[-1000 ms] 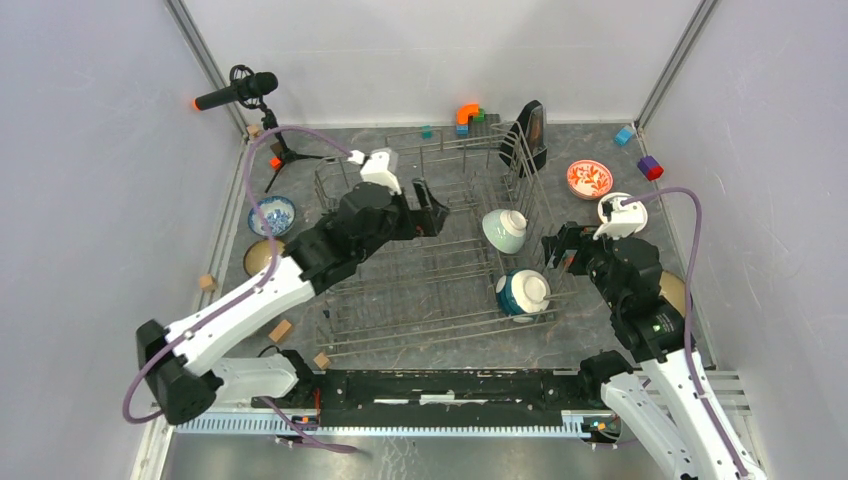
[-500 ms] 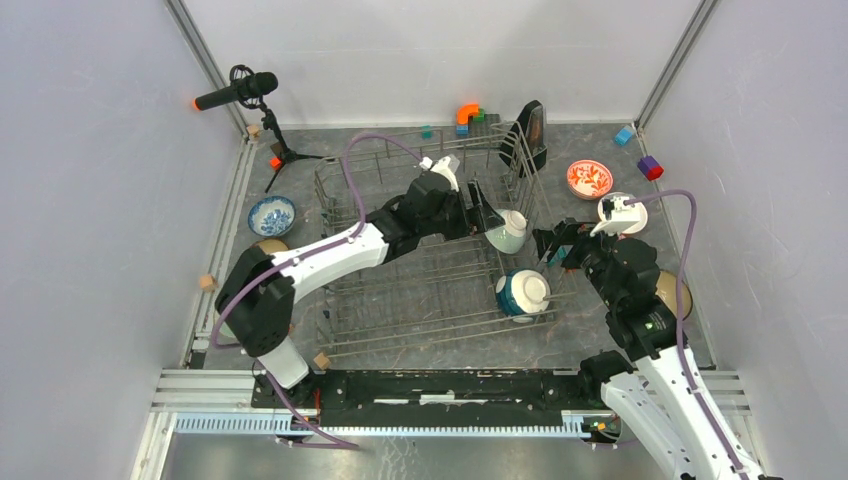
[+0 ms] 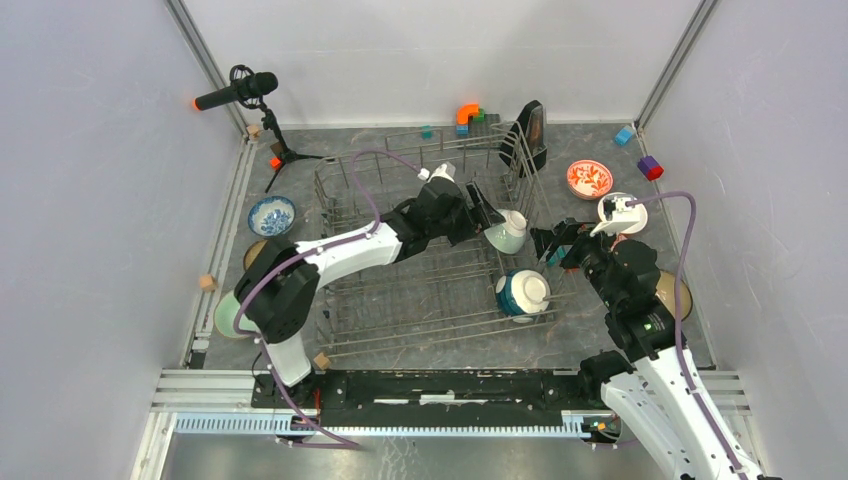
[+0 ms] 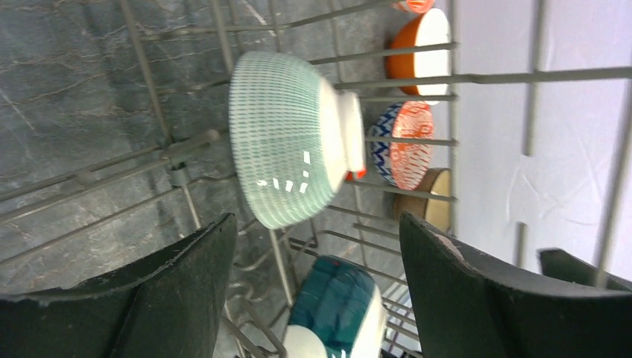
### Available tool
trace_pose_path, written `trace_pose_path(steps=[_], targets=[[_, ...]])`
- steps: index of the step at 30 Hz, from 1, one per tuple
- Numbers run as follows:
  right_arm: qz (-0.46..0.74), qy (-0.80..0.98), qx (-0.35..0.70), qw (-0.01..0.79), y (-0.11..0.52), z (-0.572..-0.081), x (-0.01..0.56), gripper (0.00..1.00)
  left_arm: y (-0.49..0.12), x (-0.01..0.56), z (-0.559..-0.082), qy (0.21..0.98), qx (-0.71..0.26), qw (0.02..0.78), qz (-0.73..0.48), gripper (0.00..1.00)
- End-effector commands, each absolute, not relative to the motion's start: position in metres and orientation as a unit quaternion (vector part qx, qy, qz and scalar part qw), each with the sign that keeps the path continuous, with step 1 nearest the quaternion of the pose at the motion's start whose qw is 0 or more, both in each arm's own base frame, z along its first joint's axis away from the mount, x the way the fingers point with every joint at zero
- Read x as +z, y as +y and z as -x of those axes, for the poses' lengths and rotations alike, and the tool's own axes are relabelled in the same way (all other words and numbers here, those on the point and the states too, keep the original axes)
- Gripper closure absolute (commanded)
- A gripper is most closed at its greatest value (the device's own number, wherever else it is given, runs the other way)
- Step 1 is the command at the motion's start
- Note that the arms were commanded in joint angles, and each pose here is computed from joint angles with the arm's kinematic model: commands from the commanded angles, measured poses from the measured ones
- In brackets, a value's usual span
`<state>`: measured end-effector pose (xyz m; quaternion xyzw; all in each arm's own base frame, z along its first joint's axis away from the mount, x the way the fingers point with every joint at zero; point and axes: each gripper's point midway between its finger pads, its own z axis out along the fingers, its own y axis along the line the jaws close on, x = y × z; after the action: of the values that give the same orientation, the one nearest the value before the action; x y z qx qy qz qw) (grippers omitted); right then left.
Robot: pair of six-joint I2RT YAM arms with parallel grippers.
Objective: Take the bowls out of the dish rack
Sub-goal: Pick up the bowl from the dish rack.
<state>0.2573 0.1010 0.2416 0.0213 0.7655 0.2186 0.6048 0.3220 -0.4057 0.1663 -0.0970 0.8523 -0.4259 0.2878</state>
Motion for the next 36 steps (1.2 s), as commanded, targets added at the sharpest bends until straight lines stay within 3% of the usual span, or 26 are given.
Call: trace_pose_path(steps=[1, 13, 36], targets=[[-0.012, 0.794, 0.226, 0.564, 0.108, -0.248, 0.211, 0.05, -0.411, 0.158, -0.342, 0.848, -0.417, 0.3, 0.131, 0.16], [-0.001, 0.795, 0.235, 0.559, 0.111, -0.244, 0.208, 0.04, -0.423, 0.144, -0.358, 0.841, -0.428, 0.303, 0.134, 0.2], [0.01, 0.798, 0.249, 0.548, 0.117, -0.24, 0.2, 0.05, -0.456, 0.171, -0.35, 0.762, -0.568, 0.294, 0.101, 0.58]])
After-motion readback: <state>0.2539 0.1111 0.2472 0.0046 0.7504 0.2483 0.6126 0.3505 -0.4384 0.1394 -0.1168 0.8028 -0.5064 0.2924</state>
